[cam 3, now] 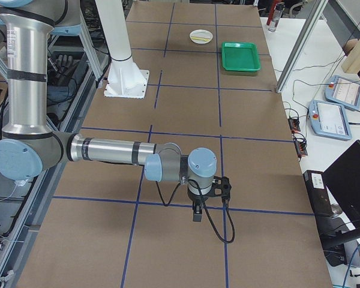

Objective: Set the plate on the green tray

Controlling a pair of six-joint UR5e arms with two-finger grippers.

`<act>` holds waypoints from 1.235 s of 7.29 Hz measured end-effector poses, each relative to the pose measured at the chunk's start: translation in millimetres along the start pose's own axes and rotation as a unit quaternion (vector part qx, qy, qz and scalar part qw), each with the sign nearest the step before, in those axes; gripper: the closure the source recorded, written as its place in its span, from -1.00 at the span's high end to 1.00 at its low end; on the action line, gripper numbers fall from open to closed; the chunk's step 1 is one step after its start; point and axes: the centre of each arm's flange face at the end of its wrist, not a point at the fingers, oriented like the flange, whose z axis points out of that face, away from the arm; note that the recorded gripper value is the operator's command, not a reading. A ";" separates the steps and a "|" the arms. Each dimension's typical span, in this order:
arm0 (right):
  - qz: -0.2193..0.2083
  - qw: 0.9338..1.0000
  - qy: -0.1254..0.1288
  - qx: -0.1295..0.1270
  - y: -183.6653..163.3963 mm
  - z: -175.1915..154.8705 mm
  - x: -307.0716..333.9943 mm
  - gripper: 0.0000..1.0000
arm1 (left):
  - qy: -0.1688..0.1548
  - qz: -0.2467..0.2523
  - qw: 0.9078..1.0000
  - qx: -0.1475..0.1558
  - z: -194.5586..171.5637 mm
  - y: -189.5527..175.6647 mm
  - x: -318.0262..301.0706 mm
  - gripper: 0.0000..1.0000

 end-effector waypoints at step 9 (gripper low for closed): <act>0.000 1.000 0.000 0.000 -0.1 -0.2 -0.2 1.00 | 0.006 0.017 0.999 -0.045 127.7 18.2 76.2 1.00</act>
